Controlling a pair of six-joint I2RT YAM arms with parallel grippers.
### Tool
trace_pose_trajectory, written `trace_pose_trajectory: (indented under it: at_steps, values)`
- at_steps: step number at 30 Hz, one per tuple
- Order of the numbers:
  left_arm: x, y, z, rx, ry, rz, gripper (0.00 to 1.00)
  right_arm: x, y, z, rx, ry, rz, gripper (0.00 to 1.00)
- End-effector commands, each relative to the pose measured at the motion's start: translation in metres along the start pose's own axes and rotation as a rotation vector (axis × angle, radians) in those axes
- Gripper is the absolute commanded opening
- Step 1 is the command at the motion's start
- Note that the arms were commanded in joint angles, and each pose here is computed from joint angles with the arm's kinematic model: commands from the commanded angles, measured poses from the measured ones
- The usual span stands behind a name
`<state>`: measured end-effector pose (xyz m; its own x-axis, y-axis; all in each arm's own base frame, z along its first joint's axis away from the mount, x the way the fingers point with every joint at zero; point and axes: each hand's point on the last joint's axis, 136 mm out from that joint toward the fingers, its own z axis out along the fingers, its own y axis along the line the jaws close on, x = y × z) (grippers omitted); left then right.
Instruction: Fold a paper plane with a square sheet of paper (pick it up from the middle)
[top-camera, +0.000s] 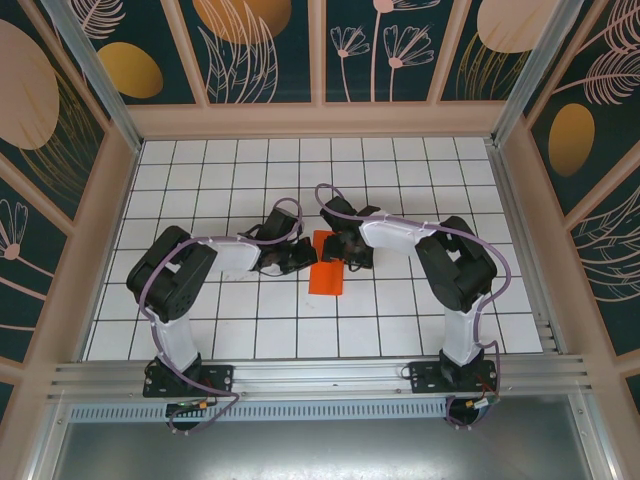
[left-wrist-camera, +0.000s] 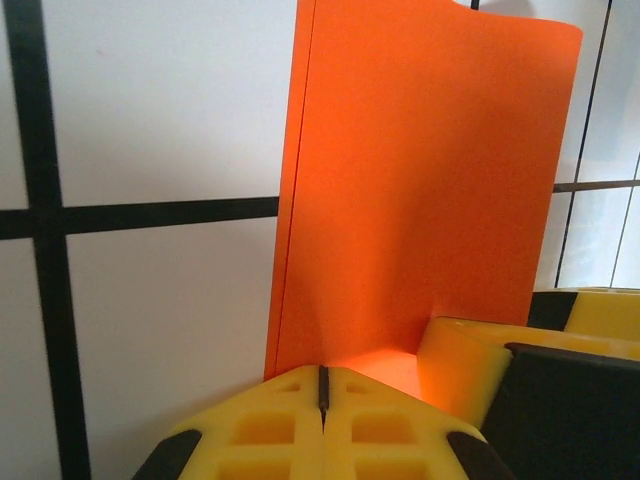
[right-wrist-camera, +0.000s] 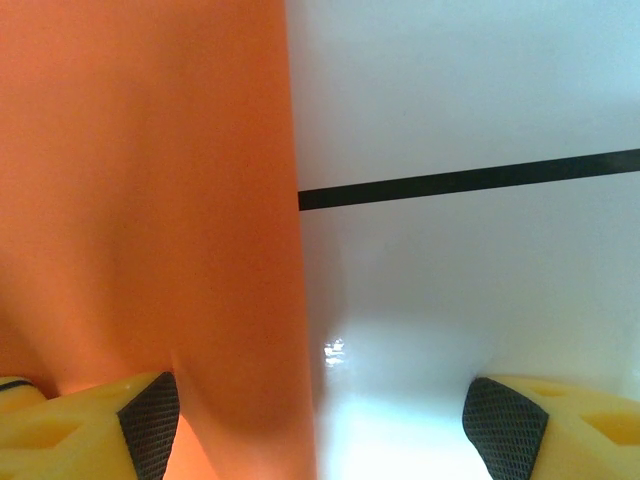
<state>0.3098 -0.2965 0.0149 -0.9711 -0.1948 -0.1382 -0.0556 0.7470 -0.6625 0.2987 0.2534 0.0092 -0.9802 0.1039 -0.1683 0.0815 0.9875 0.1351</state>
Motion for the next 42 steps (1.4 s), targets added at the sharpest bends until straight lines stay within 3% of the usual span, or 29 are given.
trace_pose_trajectory:
  at_steps: [1,9,13,18,21,27,29,34,42]
  values:
    - [0.005,0.016,0.007,-0.073,0.017,0.010,0.00,0.036,-0.027,0.056,0.082,0.124,-0.005,0.82]
    - [0.014,0.035,0.010,-0.121,0.027,-0.001,0.00,0.016,-0.009,0.040,0.039,0.063,-0.007,0.83]
    - [0.015,0.039,0.009,-0.130,0.027,-0.002,0.00,-0.024,0.025,-0.008,-0.112,-0.086,-0.007,0.85]
    - [0.016,0.040,0.009,-0.132,0.027,-0.003,0.00,-0.059,0.035,-0.066,-0.293,-0.229,0.058,0.86]
    - [0.015,0.039,0.009,-0.131,0.023,-0.001,0.00,-0.051,0.050,-0.079,-0.512,-0.199,0.071,0.70]
    - [0.014,0.039,0.010,-0.133,0.026,0.001,0.00,-0.027,0.064,-0.080,-0.688,-0.137,0.069,0.31]
    - [0.016,0.040,0.011,-0.136,0.030,0.001,0.00,-0.022,0.064,-0.075,-0.695,-0.122,0.071,0.24]
    - [0.018,0.042,0.010,-0.137,0.033,-0.001,0.00,-0.011,0.050,-0.051,-0.657,-0.076,0.098,0.18]
    - [0.019,0.044,0.011,-0.139,0.035,-0.002,0.00,0.000,0.033,-0.029,-0.635,-0.042,0.107,0.17]
